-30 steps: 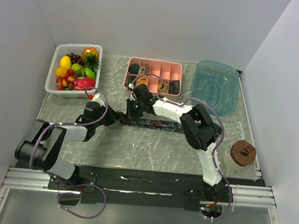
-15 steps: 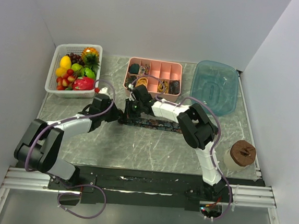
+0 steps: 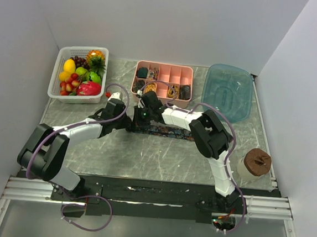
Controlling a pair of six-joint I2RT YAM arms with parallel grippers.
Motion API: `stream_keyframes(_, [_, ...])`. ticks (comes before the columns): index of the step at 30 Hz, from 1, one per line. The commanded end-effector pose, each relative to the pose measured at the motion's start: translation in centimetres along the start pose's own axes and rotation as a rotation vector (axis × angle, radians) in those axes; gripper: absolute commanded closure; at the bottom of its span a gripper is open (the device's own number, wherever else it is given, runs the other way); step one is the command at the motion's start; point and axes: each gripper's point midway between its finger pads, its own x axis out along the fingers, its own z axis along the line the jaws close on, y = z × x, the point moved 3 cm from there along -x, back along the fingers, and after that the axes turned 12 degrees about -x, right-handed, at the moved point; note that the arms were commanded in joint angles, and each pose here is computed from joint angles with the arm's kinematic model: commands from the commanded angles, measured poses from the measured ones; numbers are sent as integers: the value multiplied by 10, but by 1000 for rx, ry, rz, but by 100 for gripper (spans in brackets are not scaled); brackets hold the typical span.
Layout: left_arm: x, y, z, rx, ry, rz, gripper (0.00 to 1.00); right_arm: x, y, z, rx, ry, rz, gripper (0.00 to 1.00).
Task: Roll the ties
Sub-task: Roll the tie at the center of the board.
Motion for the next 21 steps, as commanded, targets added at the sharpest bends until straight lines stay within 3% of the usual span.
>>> stream_keyframes(1, [-1, -7, -9, 41, -41, -27, 99, -30, -27, 25, -67, -12, -90, 100])
stream_keyframes(21, [10, 5, -21, 195, -260, -61, 99, -60, -28, -4, -42, 55, -123, 100])
